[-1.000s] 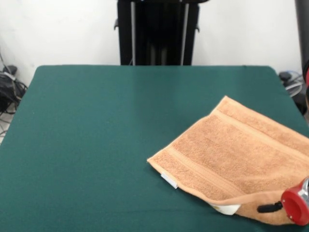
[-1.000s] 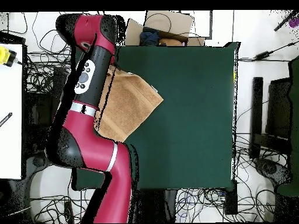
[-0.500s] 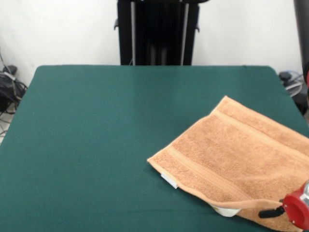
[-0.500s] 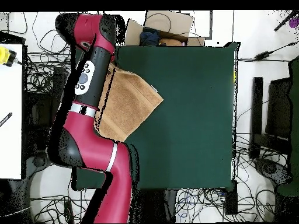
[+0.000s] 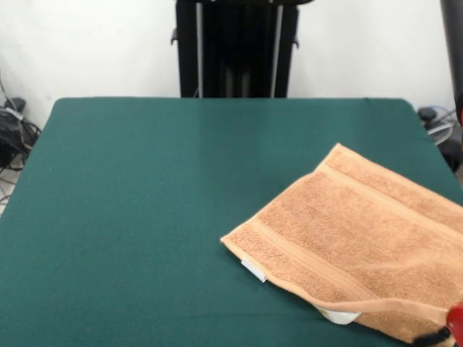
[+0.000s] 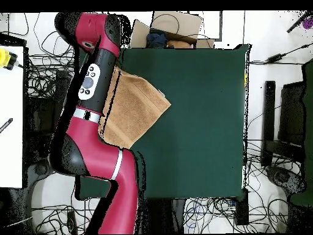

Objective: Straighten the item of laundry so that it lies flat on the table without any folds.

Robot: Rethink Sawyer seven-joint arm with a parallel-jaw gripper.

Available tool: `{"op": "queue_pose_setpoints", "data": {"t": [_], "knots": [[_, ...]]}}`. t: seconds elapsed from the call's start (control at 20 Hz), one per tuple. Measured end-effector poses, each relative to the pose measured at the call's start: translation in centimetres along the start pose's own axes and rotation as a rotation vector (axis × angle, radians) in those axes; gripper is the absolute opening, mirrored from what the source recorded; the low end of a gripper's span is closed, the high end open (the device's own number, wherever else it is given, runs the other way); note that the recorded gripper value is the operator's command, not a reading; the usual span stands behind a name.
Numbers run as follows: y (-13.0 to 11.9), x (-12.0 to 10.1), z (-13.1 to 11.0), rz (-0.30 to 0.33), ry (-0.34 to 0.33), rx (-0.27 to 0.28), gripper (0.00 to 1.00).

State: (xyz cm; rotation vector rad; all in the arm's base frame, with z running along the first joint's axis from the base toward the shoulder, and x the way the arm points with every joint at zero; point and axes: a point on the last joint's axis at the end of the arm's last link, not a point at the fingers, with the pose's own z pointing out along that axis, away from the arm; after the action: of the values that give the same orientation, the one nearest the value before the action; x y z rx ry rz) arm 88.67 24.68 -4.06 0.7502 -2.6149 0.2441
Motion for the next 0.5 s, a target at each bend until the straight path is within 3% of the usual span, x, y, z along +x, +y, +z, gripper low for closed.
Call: {"op": "queue_pose_setpoints", "data": {"t": [0.2, 0.3, 0.4, 0.5], "knots": [[-0.7, -1.3, -0.8, -0.008, -0.108, 0.044, 1.0], [-1.8, -2.8, -1.9, -0.048, -0.236, 0.108, 1.0], [-2.7, -3.7, -2.7, -0.098, -0.314, 0.17, 1.0], [-3.3, -4.1, -3.2, -0.135, -0.347, 0.215, 1.0]]}}
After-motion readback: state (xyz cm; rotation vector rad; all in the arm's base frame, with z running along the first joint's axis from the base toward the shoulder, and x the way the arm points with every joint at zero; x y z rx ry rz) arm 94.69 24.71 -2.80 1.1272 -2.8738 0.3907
